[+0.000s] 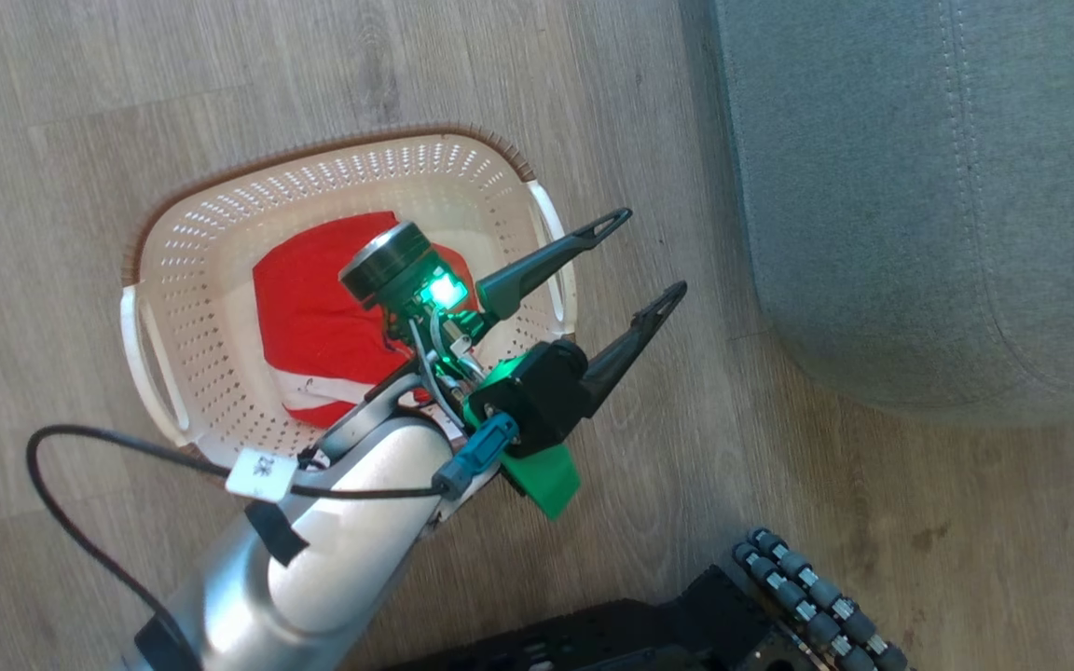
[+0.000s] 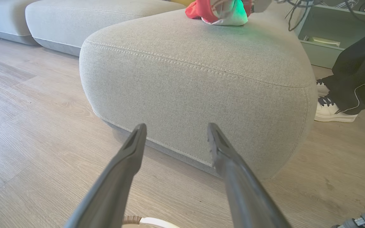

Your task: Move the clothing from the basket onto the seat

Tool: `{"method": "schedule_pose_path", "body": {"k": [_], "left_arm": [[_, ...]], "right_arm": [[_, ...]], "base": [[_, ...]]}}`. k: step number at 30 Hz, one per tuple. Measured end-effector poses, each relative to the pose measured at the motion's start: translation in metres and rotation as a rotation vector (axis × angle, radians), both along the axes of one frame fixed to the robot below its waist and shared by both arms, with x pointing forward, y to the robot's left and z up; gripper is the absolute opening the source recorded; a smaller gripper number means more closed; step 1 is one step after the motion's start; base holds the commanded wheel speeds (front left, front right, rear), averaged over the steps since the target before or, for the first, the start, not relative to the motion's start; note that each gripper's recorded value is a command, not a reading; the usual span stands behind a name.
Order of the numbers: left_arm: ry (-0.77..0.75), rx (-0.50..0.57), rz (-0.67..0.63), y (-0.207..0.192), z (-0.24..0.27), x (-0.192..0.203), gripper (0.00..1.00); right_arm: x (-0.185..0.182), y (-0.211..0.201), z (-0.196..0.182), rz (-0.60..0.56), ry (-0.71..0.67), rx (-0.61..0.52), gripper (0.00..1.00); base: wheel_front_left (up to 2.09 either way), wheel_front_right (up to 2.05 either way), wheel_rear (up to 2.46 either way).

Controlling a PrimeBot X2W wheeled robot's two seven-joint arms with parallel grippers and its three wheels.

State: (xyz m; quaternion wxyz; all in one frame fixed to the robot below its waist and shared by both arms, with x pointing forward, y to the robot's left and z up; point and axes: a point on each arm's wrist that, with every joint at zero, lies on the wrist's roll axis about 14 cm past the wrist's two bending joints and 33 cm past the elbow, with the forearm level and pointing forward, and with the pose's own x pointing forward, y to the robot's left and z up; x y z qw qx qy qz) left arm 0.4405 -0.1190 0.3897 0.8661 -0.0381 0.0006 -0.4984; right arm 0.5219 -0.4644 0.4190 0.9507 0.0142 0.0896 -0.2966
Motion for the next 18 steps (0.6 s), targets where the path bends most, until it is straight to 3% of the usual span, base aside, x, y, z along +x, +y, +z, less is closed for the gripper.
{"method": "schedule_pose_path", "body": {"k": [5,6,7,8,18], "left_arm": [[-0.013,-0.003,0.004,0.0,0.003,0.004,1.0],[-0.015,-0.001,-0.001,-0.001,0.003,0.003,1.0],[-0.017,0.0,-0.002,-0.001,0.004,0.002,1.0],[-0.019,0.002,-0.002,-0.002,0.004,0.001,1.0],[-0.047,-0.006,-0.002,-0.003,0.025,-0.003,1.0]], "right_arm": [[-0.009,0.004,-0.026,-0.009,0.086,0.041,0.0],[-0.009,0.005,-0.026,-0.015,0.089,0.053,0.08],[-0.008,0.004,-0.024,-0.015,0.084,0.052,0.64],[-0.008,0.004,-0.022,-0.015,0.079,0.048,1.0],[-0.027,0.002,-0.015,-0.029,0.11,0.057,1.0]], "base": [[0.0,0.0,0.0],[0.0,0.0,0.0],[0.0,0.0,0.0],[0.0,0.0,0.0],[0.0,0.0,0.0]]}}
